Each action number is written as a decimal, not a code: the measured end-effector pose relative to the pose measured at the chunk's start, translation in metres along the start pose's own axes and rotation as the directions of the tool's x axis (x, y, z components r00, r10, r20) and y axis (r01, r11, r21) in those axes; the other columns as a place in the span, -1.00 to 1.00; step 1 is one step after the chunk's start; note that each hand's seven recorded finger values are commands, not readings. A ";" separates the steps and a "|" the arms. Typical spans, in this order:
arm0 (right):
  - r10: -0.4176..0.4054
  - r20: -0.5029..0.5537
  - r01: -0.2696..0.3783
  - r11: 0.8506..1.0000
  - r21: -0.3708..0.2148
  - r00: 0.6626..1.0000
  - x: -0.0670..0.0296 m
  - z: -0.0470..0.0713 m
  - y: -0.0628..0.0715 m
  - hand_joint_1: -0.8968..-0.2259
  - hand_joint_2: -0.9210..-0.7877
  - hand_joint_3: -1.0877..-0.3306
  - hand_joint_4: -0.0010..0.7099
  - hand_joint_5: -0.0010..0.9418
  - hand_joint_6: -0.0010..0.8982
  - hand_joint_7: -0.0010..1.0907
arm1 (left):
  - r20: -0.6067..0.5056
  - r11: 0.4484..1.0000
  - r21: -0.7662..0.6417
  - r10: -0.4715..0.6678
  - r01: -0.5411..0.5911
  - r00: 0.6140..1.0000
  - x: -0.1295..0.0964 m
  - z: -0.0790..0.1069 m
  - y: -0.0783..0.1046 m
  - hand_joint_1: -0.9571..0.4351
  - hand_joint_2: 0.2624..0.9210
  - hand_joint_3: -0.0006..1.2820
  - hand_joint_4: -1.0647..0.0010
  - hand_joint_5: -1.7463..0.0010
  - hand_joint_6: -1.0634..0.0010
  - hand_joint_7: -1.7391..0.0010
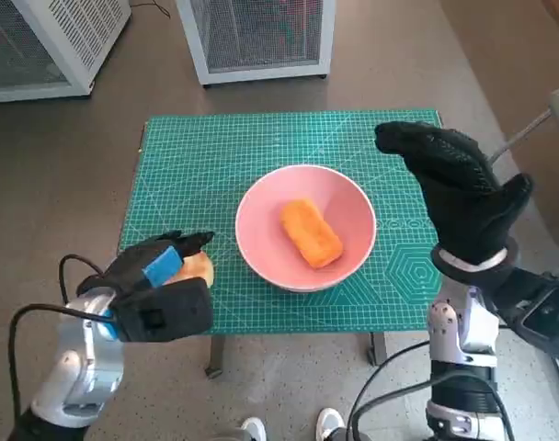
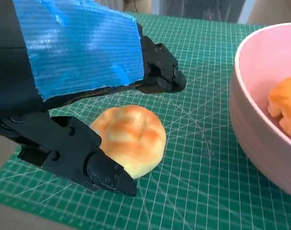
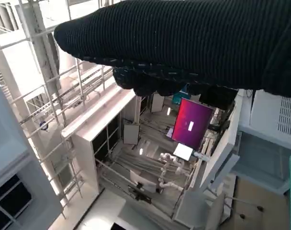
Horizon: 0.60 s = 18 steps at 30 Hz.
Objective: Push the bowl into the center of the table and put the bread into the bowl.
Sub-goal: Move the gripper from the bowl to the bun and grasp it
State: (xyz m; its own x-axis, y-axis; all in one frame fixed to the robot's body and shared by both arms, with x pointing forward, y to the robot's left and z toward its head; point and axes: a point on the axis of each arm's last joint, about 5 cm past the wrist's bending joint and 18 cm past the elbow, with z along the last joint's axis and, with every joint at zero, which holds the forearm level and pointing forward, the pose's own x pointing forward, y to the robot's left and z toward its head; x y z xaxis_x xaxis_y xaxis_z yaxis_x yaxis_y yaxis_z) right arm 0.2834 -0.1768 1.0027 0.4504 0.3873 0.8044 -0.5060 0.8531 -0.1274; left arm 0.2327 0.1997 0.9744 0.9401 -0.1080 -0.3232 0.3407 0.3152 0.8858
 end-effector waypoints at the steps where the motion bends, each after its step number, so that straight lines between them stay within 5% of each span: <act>1: 0.000 0.000 0.000 1.000 0.000 1.000 0.0000 0.000 0.000 0.03 -1.00 0.54 0.25 -0.99 -0.73 0.07 | 0.001 1.000 0.004 0.007 -0.007 1.000 0.001 -0.001 -0.001 0.46 0.67 -0.96 0.11 0.94 -0.03 0.93; 7: -0.001 0.001 0.001 1.000 -0.003 1.000 -0.0003 0.000 0.000 0.05 -1.00 0.54 0.25 -0.99 -0.73 0.09 | -0.007 0.999 0.033 0.029 -0.028 1.000 0.005 -0.005 -0.005 0.50 0.82 -0.94 -0.51 0.86 -0.48 0.83; 9: -0.001 0.002 0.001 1.000 -0.004 1.000 -0.0003 0.000 0.000 0.05 -1.00 0.53 0.25 -0.99 -0.74 0.09 | -0.004 0.999 0.042 0.031 -0.030 1.000 0.005 -0.006 -0.005 0.43 0.93 -0.91 -0.43 0.19 -0.23 0.09; 11: 0.000 0.002 0.000 1.000 -0.004 1.000 -0.0003 0.000 0.000 0.06 -1.00 0.53 0.25 -0.99 -0.74 0.09 | 0.003 0.998 0.050 0.032 -0.032 0.999 0.004 -0.007 -0.005 0.40 0.96 -0.90 -0.41 -0.04 -0.16 -0.14; 18: 0.000 0.002 0.000 1.000 -0.006 1.000 -0.0005 0.000 0.000 0.05 -1.00 0.54 0.25 -0.99 -0.74 0.10 | 0.042 0.997 0.035 0.072 -0.074 0.997 -0.004 -0.008 0.006 0.38 1.00 -0.92 -0.42 -0.26 -0.15 -0.33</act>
State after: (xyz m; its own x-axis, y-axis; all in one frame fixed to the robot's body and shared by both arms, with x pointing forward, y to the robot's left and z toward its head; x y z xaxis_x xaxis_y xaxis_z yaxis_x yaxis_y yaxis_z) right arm 0.2833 -0.1775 1.0025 0.4491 0.3862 0.8057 -0.5016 0.8552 -0.1303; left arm 0.2313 0.2091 0.9782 0.9617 -0.1241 -0.2445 0.2707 0.2892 0.9182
